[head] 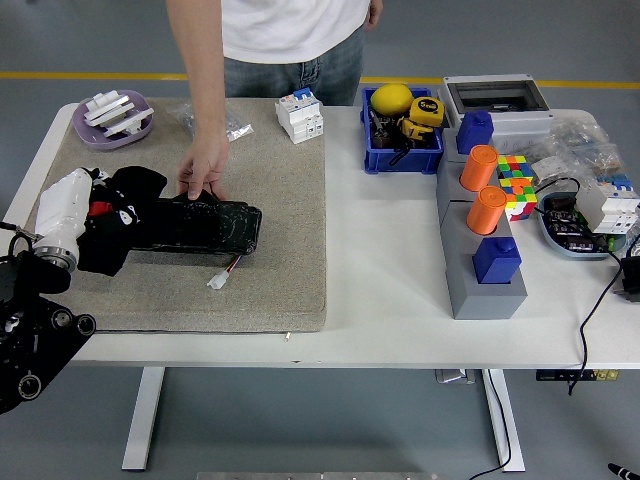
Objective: Pick the rag up,wipe the panel,place it on the desk
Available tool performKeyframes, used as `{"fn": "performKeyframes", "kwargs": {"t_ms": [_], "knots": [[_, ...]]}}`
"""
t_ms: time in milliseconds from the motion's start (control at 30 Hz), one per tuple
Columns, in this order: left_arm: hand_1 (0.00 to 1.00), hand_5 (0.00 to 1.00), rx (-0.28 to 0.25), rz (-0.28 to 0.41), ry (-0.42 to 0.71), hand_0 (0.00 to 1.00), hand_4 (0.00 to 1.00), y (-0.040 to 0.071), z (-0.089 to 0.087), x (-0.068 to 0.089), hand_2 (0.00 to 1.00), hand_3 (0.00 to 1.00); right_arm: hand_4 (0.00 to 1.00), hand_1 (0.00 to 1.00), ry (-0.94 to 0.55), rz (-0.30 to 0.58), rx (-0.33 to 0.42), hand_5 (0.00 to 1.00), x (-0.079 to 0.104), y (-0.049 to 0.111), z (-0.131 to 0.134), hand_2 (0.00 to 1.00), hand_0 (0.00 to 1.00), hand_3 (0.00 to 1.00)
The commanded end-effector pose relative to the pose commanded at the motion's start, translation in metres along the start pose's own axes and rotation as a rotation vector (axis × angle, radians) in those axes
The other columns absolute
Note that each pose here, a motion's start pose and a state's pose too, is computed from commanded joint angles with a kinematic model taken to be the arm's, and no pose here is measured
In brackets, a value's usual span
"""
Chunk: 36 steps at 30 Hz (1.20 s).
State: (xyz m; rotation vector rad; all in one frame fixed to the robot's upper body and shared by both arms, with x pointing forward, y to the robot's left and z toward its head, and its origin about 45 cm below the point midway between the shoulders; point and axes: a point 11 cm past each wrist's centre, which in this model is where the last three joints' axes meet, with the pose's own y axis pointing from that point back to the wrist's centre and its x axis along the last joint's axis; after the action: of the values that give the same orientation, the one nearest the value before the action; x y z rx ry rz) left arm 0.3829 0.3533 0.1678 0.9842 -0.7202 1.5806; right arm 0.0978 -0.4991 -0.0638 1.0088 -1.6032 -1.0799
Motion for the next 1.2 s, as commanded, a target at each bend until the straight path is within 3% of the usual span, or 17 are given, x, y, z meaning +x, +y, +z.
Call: {"fn": "performKeyframes", "kwargs": {"t_ms": [767, 967, 1200], "knots": [[0.171, 0.002, -0.209, -0.140, 0.005, 0.266, 0.187, 0.044, 0.078, -0.063, 0.430, 0.401, 0.998, 0.676, 0.003, 0.016, -0.009, 0.555, 0.008, 0.001, 0.001, 0.693, 0.710, 0.638], [0.172, 0.002, -0.258, -0.170, -0.007, 0.266, 0.187, 0.054, 0.093, -0.072, 0.431, 0.401, 0.998, 0.676, 0.002, 0.023, -0.014, 0.555, 0.011, 0.002, 0.000, 0.693, 0.710, 0.637], [0.172, 0.002, -0.275, -0.183, -0.014, 0.268, 0.191, 0.058, 0.100, -0.076, 0.433, 0.405, 0.998, 0.676, 0.001, 0.024, -0.015, 0.553, 0.011, 0.002, -0.001, 0.693, 0.708, 0.638]]}}
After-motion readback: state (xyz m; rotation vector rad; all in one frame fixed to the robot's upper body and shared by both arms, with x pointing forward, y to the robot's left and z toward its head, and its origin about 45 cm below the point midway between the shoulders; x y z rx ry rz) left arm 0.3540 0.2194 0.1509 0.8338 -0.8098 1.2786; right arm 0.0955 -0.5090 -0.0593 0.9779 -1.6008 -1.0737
